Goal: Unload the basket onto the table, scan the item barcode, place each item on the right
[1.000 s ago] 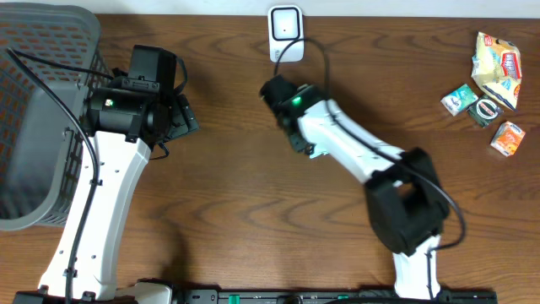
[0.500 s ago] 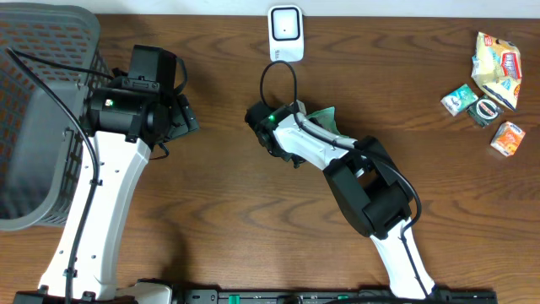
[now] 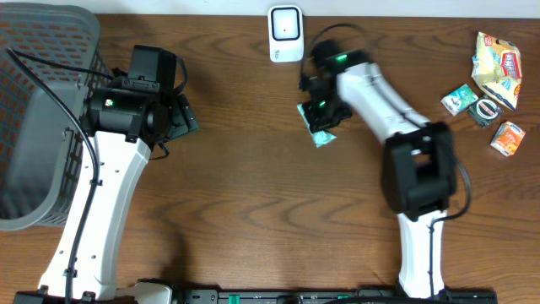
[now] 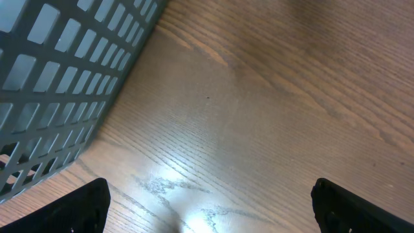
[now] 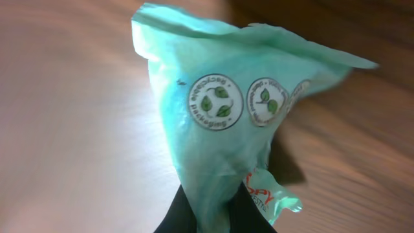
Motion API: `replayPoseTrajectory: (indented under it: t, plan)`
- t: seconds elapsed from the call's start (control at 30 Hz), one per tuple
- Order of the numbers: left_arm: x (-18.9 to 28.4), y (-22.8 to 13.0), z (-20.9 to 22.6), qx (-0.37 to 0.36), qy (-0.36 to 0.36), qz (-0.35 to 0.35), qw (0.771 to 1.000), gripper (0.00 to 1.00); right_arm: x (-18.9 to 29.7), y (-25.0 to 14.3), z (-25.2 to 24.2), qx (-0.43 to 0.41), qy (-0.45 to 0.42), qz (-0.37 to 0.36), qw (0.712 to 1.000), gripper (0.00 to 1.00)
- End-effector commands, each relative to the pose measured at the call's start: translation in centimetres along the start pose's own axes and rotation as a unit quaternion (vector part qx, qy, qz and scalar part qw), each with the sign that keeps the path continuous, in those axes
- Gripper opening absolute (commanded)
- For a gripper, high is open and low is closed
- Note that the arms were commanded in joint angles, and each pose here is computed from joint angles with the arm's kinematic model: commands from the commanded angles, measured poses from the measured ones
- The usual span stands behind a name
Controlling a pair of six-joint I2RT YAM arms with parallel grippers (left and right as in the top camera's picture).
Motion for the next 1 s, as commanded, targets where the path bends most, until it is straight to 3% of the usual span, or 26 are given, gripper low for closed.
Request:
replayPoseTrajectory:
  t: [0.0,0.23,0.4,0.6,0.77,0.9,0.97]
  plan:
    - [-0.2,0.0,0.3,0.005,0.009,0.001,1.0,0.97,7.5,1.3,6.6,0.06,0.328,-0.09,0.938,0.01]
    - [-0.2,0.0,0.3,0.005,0.009,0.001,1.0,0.98,10.2,0.0,4.3,0.022,0.473,-0.139,0.87,0.01]
    - [-0.2,0.0,0.3,0.005,0.009,0.001,1.0,0.97,9.3,-1.3,3.6,0.01,0.508,-0.15,0.848,0.01]
    - [-0.2,0.0,0.3,0.005,0.009,0.001,1.0,0.98,7.6,-2.5,3.5,0.017,0.5,-0.142,0.854,0.01]
    - [-0.2,0.0,0.3,0.005,0.009,0.001,1.0,0.98,4.5,-4.4,2.4,0.009,0.453,-0.1,0.886,0.01]
    - [-0.2,0.0,0.3,0.005,0.009,0.001,1.0,0.98,0.5,-6.3,0.4,-0.052,0.383,-0.034,0.922,0.01]
    - [-0.2,0.0,0.3,0.005,0.009,0.001,1.0,0.98,-0.7,-6.6,-0.6,-0.078,0.349,-0.018,0.934,0.08]
Point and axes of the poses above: each gripper's point midway between its finger pads, its own x axis back along the fingers, its own z axis along the line the jaws close on, y = z × x, the point moved 1 cm from there along x, back along the fingers, and after that the axes turned 2 degrees about -x, right-handed, at the moved point
